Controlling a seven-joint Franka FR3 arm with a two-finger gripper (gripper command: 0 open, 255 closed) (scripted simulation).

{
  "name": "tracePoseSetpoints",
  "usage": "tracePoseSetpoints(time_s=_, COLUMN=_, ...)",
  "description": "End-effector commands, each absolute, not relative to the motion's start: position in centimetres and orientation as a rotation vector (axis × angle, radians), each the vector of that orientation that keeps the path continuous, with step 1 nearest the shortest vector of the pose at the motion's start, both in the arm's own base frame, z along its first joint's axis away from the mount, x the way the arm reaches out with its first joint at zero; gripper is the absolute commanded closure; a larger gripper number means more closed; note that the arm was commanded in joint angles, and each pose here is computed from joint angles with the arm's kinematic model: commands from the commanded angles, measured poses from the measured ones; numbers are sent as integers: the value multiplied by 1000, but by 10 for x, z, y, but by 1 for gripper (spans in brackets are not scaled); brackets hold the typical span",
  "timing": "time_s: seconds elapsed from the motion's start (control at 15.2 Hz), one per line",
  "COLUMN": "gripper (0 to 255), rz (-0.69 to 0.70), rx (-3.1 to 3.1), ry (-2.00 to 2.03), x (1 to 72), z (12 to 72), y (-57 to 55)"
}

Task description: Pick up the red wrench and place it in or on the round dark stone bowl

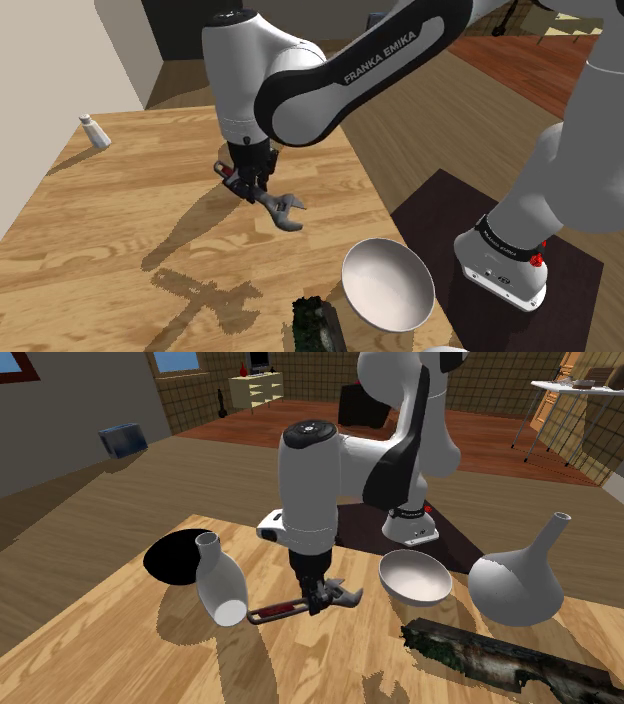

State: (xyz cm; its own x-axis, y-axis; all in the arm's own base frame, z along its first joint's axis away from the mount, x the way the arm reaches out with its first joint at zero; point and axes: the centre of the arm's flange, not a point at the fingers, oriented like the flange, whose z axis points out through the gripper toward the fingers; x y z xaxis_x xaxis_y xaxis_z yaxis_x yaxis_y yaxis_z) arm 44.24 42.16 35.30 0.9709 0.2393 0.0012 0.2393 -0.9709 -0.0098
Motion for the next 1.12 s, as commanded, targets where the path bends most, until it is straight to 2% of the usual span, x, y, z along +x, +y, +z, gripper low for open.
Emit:
tracePoseSetpoints(time_s=0.0, gripper=255, rz=0, rx=-3109, ry=-378, x=441, z=364, y=421)
tracePoseSetpoints(time_s=0.33, gripper=255, rz=0, rx=-3109, ry=-378, x=441, z=388, y=421)
tracePoseSetpoints(time_s=1.06, gripper=255, rz=0, rx=-3109, ry=-378, x=554, z=388, y=329)
